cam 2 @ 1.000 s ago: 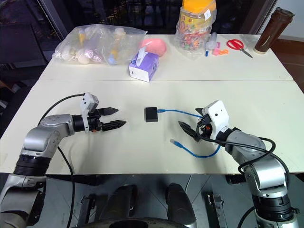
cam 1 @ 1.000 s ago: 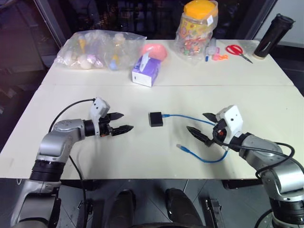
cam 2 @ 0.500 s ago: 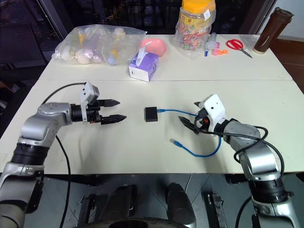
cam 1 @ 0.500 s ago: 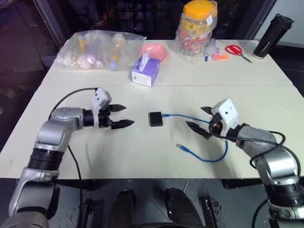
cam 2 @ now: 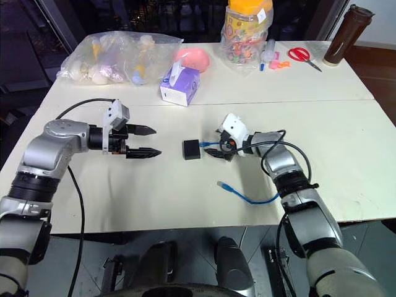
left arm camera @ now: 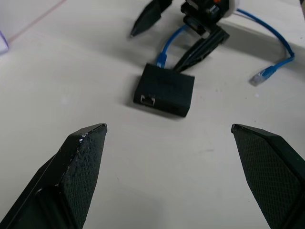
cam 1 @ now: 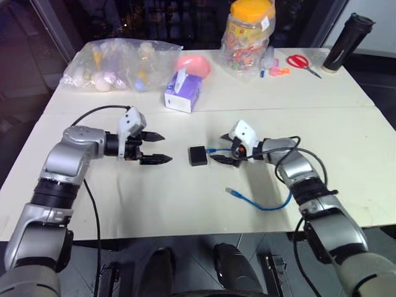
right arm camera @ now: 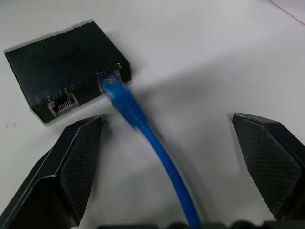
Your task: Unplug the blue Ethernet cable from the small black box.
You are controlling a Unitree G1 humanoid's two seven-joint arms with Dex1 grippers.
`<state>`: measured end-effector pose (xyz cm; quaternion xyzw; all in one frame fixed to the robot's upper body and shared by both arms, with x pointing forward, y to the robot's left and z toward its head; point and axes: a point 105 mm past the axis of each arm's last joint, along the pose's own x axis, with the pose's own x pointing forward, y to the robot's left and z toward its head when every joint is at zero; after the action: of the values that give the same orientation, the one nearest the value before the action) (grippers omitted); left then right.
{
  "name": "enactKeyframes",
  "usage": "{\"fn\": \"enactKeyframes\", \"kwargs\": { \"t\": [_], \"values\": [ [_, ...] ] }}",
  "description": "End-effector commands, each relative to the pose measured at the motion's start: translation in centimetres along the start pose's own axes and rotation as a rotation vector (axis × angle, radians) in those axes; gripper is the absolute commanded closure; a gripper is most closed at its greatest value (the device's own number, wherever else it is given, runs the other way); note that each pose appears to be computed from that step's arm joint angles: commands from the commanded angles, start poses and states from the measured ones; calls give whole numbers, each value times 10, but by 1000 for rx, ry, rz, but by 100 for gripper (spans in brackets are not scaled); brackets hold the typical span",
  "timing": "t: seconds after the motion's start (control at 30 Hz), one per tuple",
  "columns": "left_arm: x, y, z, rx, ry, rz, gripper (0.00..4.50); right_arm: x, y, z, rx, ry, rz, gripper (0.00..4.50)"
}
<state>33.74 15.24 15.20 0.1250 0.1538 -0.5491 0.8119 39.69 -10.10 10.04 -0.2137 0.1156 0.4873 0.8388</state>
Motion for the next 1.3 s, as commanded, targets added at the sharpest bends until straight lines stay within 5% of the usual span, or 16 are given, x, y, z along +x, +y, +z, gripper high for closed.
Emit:
{"fn": "enactKeyframes", "kwargs": {
  "t": [0.03,0.17,0.37,0.47,0.77,1.0,1.27,1.3],
  "values": [
    [-9,-1,11,30,-42,43,12,14,12,-6,-45,33,91,0],
    [-11,-2,3,14,-38,79,8,29,19,-1,-153,72,160,132],
    [-14,6,2,3,-49,121,8,20,16,-14,-315,157,175,440],
    [-9,15,5,-7,-80,139,8,8,-5,-9,-536,191,51,446],
    [34,31,39,-237,-291,-108,8,-43,-48,91,-1004,-114,-480,446],
    [59,43,86,-245,-407,-151,8,-59,-42,113,-1064,-183,-578,446],
    [84,39,109,-181,-413,-150,8,-65,-39,112,-1061,-184,-607,446],
    [88,38,111,-174,-415,-144,34,-65,-37,114,-1062,-189,-607,449]
  ]
}}
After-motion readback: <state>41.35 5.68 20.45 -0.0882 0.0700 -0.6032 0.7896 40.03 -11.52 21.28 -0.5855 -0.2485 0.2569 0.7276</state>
